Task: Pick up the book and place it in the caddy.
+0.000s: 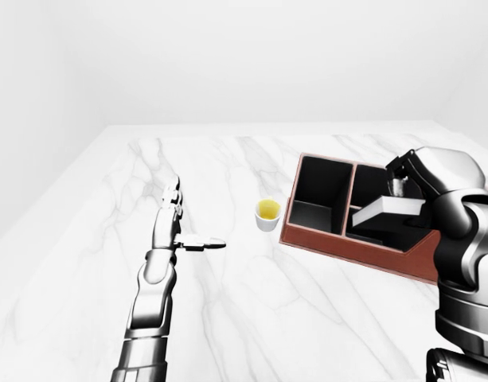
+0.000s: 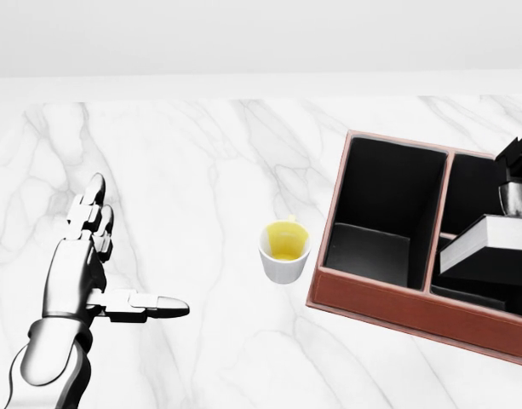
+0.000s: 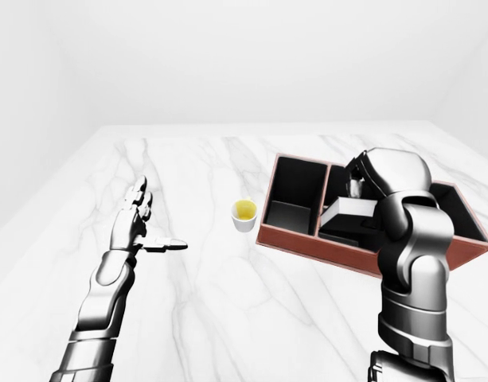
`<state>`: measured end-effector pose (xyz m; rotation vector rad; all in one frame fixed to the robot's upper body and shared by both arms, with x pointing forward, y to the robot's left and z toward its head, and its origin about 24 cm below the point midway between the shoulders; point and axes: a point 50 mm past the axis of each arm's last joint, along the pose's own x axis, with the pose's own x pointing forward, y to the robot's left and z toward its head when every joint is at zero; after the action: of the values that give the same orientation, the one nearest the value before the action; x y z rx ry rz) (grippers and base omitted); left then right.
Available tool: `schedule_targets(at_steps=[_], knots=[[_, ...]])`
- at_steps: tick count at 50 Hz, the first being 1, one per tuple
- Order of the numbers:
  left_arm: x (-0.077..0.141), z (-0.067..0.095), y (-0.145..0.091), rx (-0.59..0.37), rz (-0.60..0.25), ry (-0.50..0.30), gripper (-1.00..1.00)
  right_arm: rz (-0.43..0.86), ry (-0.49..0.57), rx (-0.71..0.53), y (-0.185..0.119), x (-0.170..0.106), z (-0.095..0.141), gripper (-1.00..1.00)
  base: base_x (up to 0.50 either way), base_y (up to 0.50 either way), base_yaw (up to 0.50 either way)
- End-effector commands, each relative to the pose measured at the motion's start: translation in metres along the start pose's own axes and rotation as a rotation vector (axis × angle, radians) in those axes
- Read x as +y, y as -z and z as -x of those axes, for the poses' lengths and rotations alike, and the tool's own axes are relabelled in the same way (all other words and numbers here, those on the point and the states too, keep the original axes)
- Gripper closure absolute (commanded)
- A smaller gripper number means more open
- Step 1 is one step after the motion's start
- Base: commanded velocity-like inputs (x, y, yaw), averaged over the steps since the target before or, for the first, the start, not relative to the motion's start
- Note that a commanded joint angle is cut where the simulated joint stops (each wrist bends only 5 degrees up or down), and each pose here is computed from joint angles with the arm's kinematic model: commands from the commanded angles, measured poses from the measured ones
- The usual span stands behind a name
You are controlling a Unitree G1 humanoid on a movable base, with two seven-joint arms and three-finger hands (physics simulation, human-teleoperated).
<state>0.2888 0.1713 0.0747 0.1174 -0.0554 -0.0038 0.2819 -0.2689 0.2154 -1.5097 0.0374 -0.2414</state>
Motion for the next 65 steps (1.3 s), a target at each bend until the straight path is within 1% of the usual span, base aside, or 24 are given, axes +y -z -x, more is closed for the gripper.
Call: schedule_targets(at_steps=[1,7,21,44,50,65], knots=[[0.000,-0.001,0.002,0.008,-0.001,0.001,-1.00,0.024,0.035,0.032,0.005,0.001,-0.003,1.00,0.00,0.00,0.00],[0.000,0.000,0.002,0.008,0.001,0.000,-1.00,0.043,0.042,0.048,0.008,0.004,-0.006,1.00,0.00,0.00,0.00],[0.001,-0.002,0.007,0.032,0.008,-0.004,-1.00,0.020,0.040,0.060,0.012,0.014,-0.016,1.00,0.00,0.00,0.00],[0.004,-0.002,0.003,0.015,0.011,-0.010,-1.00,-0.002,0.021,0.082,0.017,0.035,-0.030,1.00,0.00,0.00,0.00],[0.004,-0.003,0.001,0.005,0.008,-0.011,-1.00,-0.002,0.019,0.078,0.016,0.036,-0.031,1.00,0.00,0.00,0.00],[0.003,-0.002,0.000,0.000,0.002,-0.007,-1.00,-0.005,0.002,0.099,0.021,0.051,-0.036,1.00,0.00,0.00,0.00]])
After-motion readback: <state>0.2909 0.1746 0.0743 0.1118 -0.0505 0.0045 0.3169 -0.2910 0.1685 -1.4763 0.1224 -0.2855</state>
